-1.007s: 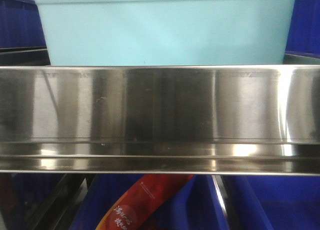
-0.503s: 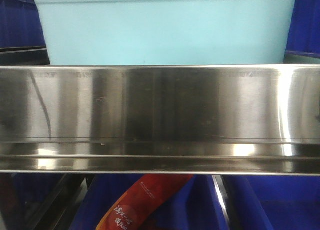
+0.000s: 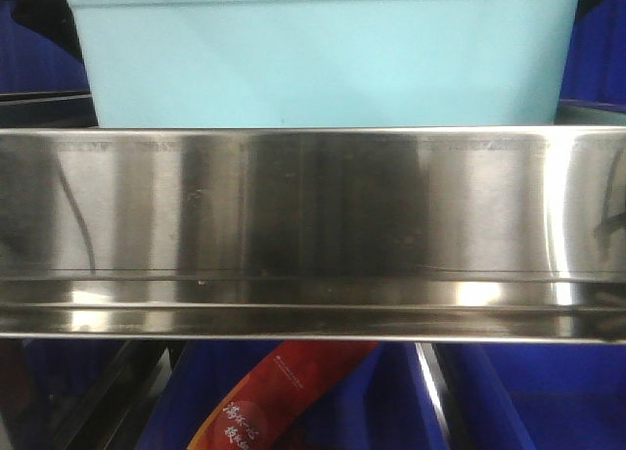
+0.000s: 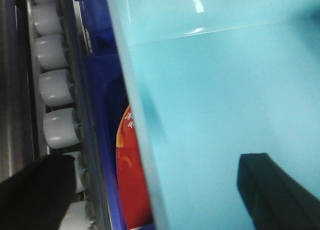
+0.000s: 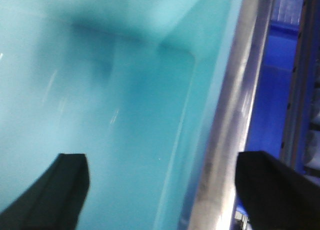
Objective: Fetch blue bin and place on conveyor start
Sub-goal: 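Clamp the teal bin's side walls with both grippers and lift it, then pull the held teal bin back off the shelf toward the robot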
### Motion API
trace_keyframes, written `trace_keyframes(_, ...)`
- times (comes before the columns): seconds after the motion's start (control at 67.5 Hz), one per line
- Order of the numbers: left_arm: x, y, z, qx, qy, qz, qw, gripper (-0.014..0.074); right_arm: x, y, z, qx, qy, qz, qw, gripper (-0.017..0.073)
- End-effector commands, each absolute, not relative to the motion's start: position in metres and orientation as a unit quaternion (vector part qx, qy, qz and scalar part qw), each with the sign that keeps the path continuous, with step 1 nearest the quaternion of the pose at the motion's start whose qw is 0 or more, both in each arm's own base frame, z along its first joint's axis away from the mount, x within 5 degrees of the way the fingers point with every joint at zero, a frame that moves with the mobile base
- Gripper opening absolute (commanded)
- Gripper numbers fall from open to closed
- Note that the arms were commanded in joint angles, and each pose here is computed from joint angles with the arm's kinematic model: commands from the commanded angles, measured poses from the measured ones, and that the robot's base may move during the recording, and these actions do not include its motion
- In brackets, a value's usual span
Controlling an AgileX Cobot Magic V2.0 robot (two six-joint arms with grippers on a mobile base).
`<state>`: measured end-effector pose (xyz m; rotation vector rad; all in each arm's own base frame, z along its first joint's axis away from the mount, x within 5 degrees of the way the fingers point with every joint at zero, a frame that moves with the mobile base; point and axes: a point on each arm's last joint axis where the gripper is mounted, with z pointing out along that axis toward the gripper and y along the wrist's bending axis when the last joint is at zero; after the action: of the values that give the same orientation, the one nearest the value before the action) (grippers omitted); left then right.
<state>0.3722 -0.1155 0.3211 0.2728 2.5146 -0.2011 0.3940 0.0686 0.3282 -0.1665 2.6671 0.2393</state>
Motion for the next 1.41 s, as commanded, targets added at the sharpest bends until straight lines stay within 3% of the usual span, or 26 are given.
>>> trace_keyframes(0.0,0.372,-0.116,0.326,0.097,0.943,-0.082,0.307,0.0428,0.395,0.068,0.333,-0.061,0.965,0.081,0.242,0.0366)
trace_keyframes(0.089,0.372,-0.116,0.326,0.096,0.943,-0.083,0.307,0.0251,0.395,0.068,0.333,-0.061,0.965,0.081,0.242,0.0185)
trace_keyframes(0.222,0.372,-0.116,0.326,0.094,0.943,-0.087,0.306,-0.0112,0.396,0.068,0.332,-0.061,0.965,0.081,0.241,-0.0106)
trace_keyframes(0.267,0.372,-0.116,0.326,0.094,0.943,-0.087,0.306,-0.0111,0.396,0.068,0.332,-0.061,0.965,0.081,0.241,-0.0169)
trace_keyframes(0.518,0.364,-0.115,0.34,0.094,0.938,-0.093,0.319,-0.0111,0.387,0.066,0.346,-0.062,0.962,0.082,0.251,-0.0151)
trace_keyframes(1.14,0.261,-0.091,0.459,0.095,0.873,-0.146,0.455,-0.0111,0.282,0.053,0.469,-0.07,0.904,0.102,0.409,-0.0151)
trace_keyframes(1.392,0.256,-0.09,0.463,0.095,0.869,-0.15,0.462,-0.0111,0.279,0.053,0.471,-0.07,0.902,0.103,0.413,-0.0151)
